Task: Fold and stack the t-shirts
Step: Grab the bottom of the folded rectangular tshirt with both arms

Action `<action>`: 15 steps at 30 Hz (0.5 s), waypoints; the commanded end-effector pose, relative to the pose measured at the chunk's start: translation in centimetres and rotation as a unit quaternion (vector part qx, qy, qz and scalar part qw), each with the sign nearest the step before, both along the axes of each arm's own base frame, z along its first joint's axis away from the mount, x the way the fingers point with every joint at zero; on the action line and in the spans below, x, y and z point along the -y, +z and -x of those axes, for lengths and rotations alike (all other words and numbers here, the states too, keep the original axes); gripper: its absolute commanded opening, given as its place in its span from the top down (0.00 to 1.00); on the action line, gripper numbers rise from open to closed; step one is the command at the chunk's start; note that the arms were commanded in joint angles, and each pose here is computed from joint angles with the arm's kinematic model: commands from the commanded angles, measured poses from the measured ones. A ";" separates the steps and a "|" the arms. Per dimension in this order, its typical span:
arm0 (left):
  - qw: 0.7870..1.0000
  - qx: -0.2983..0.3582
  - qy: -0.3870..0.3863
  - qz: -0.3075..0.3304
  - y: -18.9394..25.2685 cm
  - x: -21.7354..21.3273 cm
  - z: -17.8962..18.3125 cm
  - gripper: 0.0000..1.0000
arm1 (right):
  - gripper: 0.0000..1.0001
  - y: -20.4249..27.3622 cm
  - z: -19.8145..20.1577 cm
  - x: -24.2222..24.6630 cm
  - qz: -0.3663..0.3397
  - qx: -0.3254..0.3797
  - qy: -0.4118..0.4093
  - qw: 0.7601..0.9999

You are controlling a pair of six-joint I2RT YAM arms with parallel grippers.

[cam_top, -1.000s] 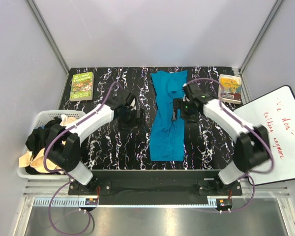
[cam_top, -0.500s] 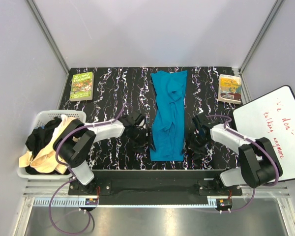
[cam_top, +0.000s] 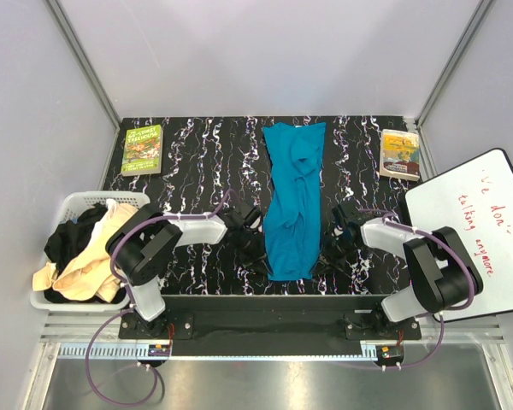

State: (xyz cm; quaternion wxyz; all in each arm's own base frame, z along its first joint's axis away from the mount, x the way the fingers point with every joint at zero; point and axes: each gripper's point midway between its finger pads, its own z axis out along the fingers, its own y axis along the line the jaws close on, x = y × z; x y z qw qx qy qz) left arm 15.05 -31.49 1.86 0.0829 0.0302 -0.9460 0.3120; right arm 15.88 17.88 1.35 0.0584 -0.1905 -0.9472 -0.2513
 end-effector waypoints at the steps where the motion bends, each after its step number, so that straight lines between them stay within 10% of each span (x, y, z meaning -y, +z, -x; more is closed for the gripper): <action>1: 1.000 -0.001 0.005 -0.018 -0.1 -0.6 0.4 1.00 | 0.99 0.7 -0.5 -0.9 -0.026 0.010 0.007 1.000; 15: 0.997 -0.040 -0.038 -0.057 2.5 -3.6 3.6 1.00 | 1.00 1.8 3.9 2.8 0.056 -0.036 0.043 0.997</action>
